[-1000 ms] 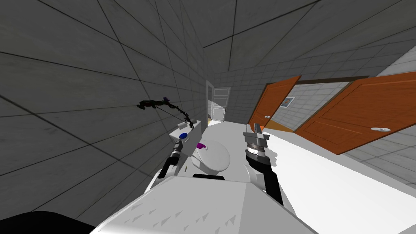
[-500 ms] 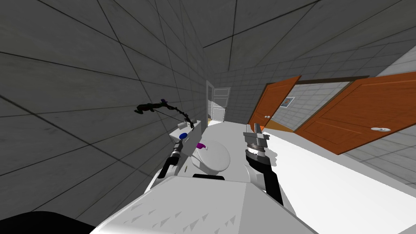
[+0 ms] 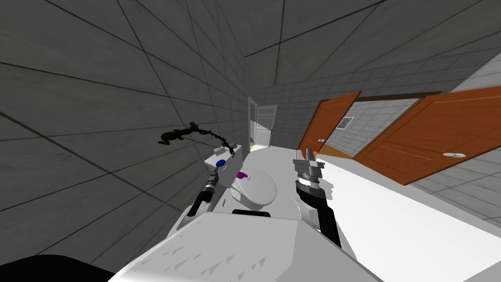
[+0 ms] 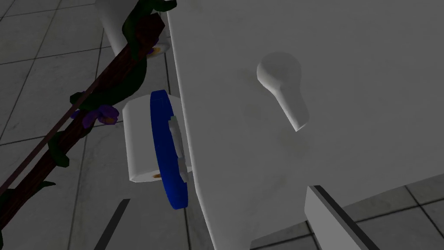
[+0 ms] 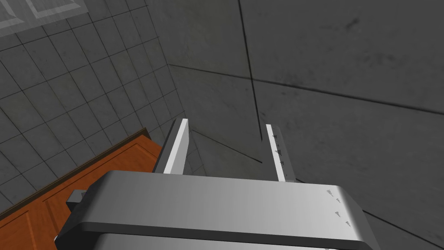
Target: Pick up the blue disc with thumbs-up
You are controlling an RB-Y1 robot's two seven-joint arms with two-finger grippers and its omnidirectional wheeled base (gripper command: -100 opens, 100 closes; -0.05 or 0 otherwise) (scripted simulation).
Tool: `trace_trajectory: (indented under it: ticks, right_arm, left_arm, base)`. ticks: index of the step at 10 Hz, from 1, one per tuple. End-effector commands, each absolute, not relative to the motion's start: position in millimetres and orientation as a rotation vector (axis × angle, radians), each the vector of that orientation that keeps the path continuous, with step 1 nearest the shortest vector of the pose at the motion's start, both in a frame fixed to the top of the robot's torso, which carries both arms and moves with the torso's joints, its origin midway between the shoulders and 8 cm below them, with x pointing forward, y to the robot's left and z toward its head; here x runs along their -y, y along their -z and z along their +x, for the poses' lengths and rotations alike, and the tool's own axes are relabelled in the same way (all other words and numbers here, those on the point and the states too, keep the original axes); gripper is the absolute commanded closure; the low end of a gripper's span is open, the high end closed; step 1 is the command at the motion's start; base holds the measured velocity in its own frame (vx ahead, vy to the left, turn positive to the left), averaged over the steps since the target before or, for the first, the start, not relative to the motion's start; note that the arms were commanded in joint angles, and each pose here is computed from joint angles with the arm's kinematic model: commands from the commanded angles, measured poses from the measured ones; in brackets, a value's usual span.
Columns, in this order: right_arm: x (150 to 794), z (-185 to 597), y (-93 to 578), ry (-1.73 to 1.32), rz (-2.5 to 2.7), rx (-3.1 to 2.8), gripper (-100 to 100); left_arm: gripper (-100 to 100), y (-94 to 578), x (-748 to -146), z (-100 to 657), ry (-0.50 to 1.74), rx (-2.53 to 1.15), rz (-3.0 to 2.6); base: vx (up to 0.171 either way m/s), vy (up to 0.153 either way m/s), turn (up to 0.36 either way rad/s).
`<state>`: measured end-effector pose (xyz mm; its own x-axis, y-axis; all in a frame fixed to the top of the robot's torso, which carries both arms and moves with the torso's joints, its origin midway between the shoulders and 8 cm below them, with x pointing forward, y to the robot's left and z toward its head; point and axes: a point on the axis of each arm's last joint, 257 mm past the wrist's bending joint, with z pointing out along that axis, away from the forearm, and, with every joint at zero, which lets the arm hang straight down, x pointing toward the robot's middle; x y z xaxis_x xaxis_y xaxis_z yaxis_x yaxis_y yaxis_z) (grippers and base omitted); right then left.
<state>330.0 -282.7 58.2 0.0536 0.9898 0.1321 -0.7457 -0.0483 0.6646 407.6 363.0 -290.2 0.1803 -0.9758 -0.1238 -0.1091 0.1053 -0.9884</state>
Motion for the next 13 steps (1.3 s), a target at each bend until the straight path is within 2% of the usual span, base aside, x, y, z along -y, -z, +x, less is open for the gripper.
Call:
trace_trajectory:
  ticks: [1, 5, 6, 8, 13]
  right_arm:
    - [283, 330, -58, -1.488, 0.685, -0.456, 0]
    - [283, 330, -58, -1.488, 0.685, -0.456, 0]
    - [283, 330, -58, -1.488, 0.685, -0.456, 0]
    - [283, 330, -58, -1.488, 0.685, -0.456, 0]
    - [283, 330, -58, -1.488, 0.685, -0.456, 0]
  left_arm:
    - [-100, 309, -366, 402, 0.912, -1.235, -1.295]
    - [-100, 337, -360, 400, 0.897, -1.283, -1.325]
    - [-100, 310, -348, 416, 0.954, -1.249, -1.266]
    - [-100, 296, -345, 420, 0.976, -1.223, -1.244]
    - [-100, 258, -327, 429, 1.066, -1.088, -1.247]
  base:
    - [-0.024, -0.018, -0.023]
    - [-0.006, -0.039, -0.031]
    - [0.01, -0.078, -0.106]
    - [0.012, -0.026, -0.026]
    - [0.015, 0.073, 0.001]
